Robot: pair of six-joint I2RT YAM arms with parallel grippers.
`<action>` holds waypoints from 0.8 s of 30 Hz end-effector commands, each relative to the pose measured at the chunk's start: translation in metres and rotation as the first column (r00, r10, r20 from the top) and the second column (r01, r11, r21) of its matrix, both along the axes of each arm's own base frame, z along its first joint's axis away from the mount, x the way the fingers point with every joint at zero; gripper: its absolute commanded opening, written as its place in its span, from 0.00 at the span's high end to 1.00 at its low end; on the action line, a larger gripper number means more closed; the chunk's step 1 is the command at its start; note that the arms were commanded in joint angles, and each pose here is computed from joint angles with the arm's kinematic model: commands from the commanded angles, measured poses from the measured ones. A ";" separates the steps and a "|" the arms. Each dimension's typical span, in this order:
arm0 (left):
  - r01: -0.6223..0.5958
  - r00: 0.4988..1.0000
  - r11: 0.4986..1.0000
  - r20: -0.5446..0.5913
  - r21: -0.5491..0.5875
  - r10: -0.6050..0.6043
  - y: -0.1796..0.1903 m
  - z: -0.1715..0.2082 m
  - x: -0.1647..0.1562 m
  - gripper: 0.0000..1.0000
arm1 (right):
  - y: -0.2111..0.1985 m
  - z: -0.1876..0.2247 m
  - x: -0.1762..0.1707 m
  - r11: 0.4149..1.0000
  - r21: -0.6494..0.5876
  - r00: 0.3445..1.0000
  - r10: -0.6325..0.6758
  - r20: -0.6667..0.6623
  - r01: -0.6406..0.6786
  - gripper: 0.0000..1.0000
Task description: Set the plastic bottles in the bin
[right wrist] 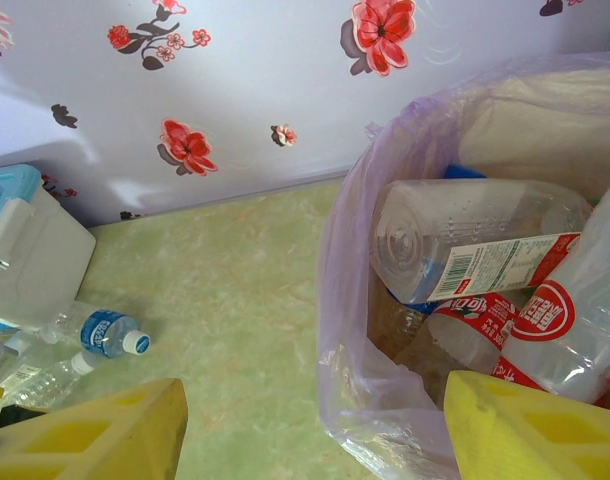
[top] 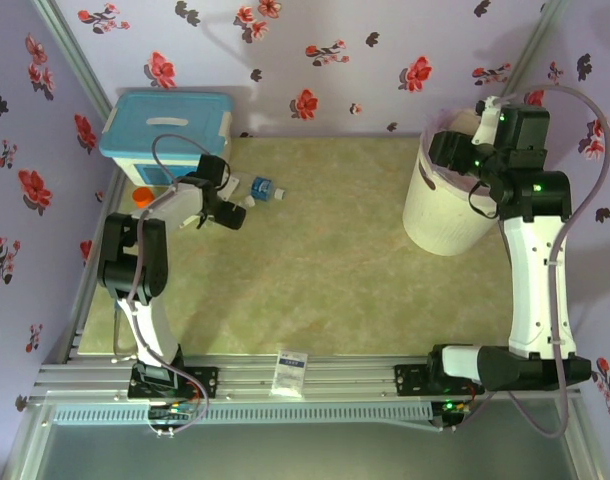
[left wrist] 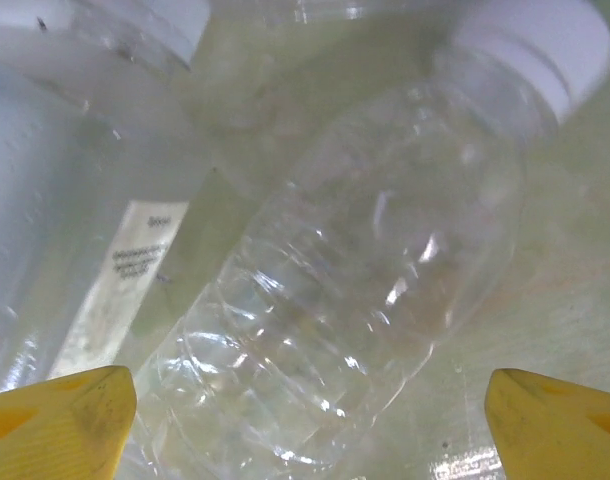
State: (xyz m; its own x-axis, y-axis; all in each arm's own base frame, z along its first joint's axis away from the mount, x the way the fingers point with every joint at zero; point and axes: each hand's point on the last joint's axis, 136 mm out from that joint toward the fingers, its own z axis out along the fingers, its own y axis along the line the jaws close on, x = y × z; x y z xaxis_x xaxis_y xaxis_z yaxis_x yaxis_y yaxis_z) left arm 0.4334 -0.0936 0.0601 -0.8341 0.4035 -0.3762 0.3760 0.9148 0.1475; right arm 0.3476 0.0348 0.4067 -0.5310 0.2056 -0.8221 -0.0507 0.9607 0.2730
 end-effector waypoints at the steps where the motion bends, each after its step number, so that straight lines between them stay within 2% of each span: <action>1: 0.004 0.997 1.000 -0.074 -0.030 -0.006 -0.003 0.003 -0.020 0.11 | 0.001 -0.003 -0.001 1.000 0.005 1.000 0.004 -0.007 -0.003 0.31; 5: 0.024 0.996 0.995 -0.088 -0.093 -0.032 -0.018 0.012 -0.033 0.15 | 0.002 -0.004 0.001 1.000 0.011 1.000 0.007 -0.008 -0.007 0.30; 8: 0.005 0.997 0.997 -0.074 -0.083 -0.011 -0.016 0.013 -0.031 0.13 | 0.003 -0.006 0.001 1.000 0.011 1.000 0.009 -0.012 -0.009 0.30; 11: -0.040 0.996 0.998 -0.083 -0.052 0.035 -0.007 0.004 -0.025 0.13 | 0.002 -0.005 0.001 1.000 0.008 1.000 0.007 -0.012 -0.007 0.30; 18: -0.086 0.991 0.992 -0.112 -0.087 0.076 -0.013 -0.013 -0.024 0.15 | 0.000 -0.003 -0.001 1.000 -0.006 1.000 -0.001 -0.005 0.001 0.30; 24: -0.110 0.986 0.990 -0.133 -0.090 0.097 -0.012 -0.020 -0.029 0.24 | 0.000 -0.003 -0.001 1.000 -0.004 1.000 0.001 -0.007 -0.001 0.29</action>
